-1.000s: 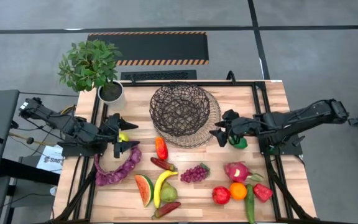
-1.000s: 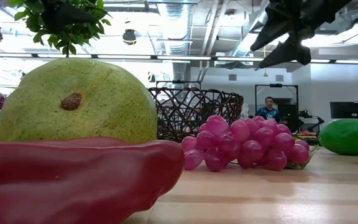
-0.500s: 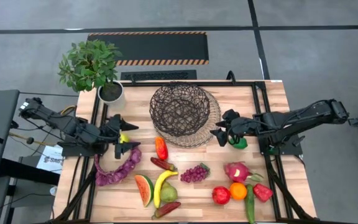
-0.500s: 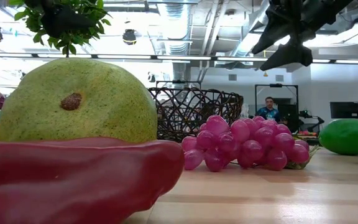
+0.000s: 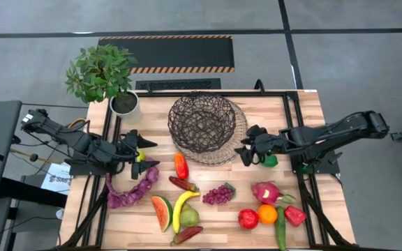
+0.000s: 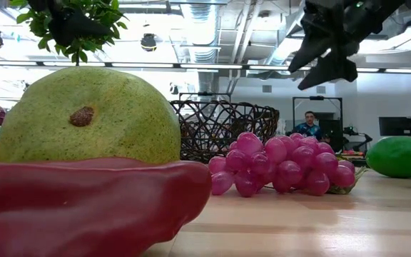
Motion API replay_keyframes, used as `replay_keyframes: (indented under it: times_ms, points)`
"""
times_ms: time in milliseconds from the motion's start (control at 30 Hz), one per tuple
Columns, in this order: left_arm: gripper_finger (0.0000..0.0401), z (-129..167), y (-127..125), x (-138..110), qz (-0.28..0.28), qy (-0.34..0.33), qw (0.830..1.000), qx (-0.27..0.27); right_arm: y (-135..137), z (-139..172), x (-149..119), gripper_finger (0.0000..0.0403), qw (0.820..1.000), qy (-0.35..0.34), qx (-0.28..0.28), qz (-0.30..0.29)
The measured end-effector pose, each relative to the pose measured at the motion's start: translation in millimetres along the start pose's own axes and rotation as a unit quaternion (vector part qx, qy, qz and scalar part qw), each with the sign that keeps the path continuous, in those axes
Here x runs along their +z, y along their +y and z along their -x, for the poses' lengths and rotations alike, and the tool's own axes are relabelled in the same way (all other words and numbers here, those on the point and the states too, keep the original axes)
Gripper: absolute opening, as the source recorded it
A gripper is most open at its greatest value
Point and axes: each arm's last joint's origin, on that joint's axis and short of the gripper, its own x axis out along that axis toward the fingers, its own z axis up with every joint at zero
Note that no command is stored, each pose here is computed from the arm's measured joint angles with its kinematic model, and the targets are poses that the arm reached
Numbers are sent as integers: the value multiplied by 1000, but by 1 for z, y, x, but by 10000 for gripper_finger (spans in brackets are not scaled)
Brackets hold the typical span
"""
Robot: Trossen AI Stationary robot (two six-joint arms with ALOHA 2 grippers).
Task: Build produce basket
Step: Put the lime into the basket
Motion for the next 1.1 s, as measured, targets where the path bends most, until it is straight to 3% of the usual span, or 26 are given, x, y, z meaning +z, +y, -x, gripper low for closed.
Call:
replay_keyframes:
  times_ms: [333,633,867,1100]
  points:
    - [368,0,-2,4,6,-20,1000,-10,3,-12,-4,286,1000,12,-10,7]
    - [368,7,-3,13,10,-24,999,-23,16,6,20,286,999,11,-10,42]
    - [368,15,-4,24,4,-14,1000,-18,6,19,18,286,993,67,-89,40]
    - [368,16,-3,25,3,-9,1000,-15,-12,30,-1,286,969,155,-191,24]
